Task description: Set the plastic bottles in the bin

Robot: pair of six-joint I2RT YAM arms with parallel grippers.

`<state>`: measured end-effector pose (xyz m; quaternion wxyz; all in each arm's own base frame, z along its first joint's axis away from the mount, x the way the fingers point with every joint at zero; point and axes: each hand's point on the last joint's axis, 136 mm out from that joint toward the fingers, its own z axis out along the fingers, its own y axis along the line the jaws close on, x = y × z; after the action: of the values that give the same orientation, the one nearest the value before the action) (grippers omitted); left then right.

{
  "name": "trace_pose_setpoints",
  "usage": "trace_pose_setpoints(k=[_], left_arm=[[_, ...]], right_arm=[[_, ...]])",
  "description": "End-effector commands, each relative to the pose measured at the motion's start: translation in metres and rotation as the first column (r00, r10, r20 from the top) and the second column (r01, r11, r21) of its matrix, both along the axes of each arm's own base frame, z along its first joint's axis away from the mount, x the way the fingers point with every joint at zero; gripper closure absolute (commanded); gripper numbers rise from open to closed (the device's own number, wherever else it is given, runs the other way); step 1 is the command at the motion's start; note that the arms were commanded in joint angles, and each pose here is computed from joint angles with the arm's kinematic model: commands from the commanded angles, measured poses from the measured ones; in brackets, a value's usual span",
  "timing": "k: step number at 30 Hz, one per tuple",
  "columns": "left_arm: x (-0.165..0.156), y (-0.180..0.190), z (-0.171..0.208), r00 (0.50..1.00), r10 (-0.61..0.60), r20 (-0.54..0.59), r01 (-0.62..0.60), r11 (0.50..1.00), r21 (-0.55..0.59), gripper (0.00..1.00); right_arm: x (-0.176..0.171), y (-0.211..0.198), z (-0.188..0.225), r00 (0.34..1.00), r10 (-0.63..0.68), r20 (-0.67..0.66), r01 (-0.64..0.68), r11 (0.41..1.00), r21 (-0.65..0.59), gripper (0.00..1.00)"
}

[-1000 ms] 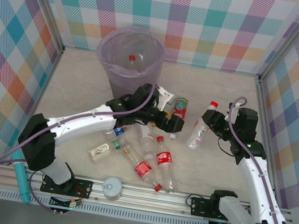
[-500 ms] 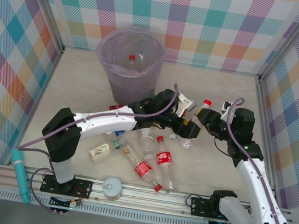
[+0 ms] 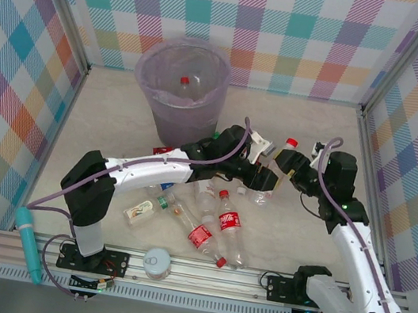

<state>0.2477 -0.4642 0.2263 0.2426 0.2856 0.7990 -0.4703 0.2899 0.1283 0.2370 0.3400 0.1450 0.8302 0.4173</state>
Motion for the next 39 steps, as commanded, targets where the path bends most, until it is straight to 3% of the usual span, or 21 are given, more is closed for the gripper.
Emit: trace_pose_setpoints(k=[1, 8, 12, 18, 21, 24, 28, 34, 39], left_arm=[[0.002, -0.005, 0.012, 0.999, 0.001, 0.039, 0.0, 1.0, -0.029, 0.49], [0.012, 0.001, 0.014, 0.997, 0.026, 0.068, -0.027, 1.0, 0.005, 0.5], [0.026, 0.012, 0.029, 0.994, 0.065, 0.09, -0.064, 0.998, -0.012, 0.52], [0.071, 0.044, 0.075, 0.968, 0.188, 0.166, -0.178, 0.981, -0.07, 0.57], [0.08, 0.048, 0.12, 0.951, 0.168, 0.258, -0.134, 0.98, -0.147, 0.57], [0.091, 0.058, 0.16, 0.926, 0.192, 0.325, -0.13, 0.971, -0.201, 0.55], [0.116, 0.089, 0.202, 0.854, 0.299, 0.425, -0.211, 0.947, -0.242, 0.52], [0.167, 0.146, 0.219, 0.799, 0.425, 0.425, -0.338, 0.903, -0.267, 0.56], [0.197, 0.212, 0.235, 0.701, 0.567, 0.432, -0.464, 0.823, -0.328, 0.61]], right_arm=[[-0.003, -0.013, 0.015, 0.998, -0.05, 0.028, 0.052, 0.996, -0.071, 0.25], [-0.004, -0.059, 0.046, 0.968, -0.235, 0.084, 0.248, 0.947, -0.206, 0.17], [0.0, -0.073, 0.067, 0.931, -0.321, 0.173, 0.349, 0.922, -0.168, 0.16], [-0.016, -0.081, 0.048, 0.909, -0.37, 0.194, 0.397, 0.91, -0.124, 0.16], [-0.017, -0.077, 0.053, 0.916, -0.347, 0.2, 0.375, 0.918, -0.127, 0.16], [-0.016, -0.075, 0.054, 0.921, -0.333, 0.201, 0.362, 0.923, -0.132, 0.16], [-0.013, -0.071, 0.052, 0.93, -0.312, 0.195, 0.341, 0.931, -0.133, 0.16], [-0.004, -0.06, 0.047, 0.948, -0.265, 0.176, 0.286, 0.952, -0.11, 0.16], [0.002, -0.057, 0.041, 0.954, -0.253, 0.162, 0.273, 0.955, -0.117, 0.15]])
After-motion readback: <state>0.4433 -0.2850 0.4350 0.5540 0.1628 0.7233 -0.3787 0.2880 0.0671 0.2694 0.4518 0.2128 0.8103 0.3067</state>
